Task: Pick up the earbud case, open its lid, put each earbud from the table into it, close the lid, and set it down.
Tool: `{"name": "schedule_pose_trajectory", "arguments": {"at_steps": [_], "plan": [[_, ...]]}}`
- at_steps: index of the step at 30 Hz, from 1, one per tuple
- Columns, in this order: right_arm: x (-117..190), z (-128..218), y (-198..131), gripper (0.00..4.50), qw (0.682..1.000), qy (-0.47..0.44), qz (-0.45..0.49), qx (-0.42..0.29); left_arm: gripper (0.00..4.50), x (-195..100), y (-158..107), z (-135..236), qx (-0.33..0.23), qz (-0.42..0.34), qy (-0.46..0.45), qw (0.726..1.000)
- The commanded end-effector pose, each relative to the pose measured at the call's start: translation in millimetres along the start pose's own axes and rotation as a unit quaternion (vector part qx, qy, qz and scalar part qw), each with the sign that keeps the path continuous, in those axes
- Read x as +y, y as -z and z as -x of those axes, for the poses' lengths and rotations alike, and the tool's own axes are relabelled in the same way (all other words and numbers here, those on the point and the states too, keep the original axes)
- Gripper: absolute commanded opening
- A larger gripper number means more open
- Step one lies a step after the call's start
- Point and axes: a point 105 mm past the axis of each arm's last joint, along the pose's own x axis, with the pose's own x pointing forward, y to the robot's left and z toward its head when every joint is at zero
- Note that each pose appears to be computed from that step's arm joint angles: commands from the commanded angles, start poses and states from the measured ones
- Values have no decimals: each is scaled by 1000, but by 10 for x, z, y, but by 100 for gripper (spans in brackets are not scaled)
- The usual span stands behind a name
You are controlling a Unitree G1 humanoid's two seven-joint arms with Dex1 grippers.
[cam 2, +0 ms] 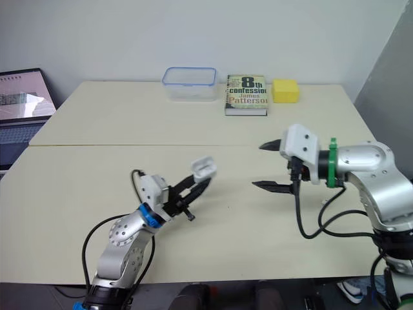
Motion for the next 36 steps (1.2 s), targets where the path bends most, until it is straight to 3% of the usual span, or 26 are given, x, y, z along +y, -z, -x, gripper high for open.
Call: {"name": "schedule_pose_trajectory", "arguments": {"at_steps": [1,10,18,23,29,36], "plan": [[-5,295,-26,450,999,50,15,-1,76,124,-131,75,-27,-46,-59,997],[246,790,315,450,992,82,-55,84,76,285,-160,138,-34,-62,-123,990],[424,1072,544,450,977,99,-103,160,76,259,-200,73,-43,-52,-134,989],[554,995,574,450,977,90,-108,161,76,165,-191,26,-45,-33,-104,993],[518,755,610,450,975,142,-101,140,76,157,-164,21,-42,-33,-88,995],[379,45,827,450,957,226,-128,129,76,110,-144,-33,-44,-27,-77,996]]}}
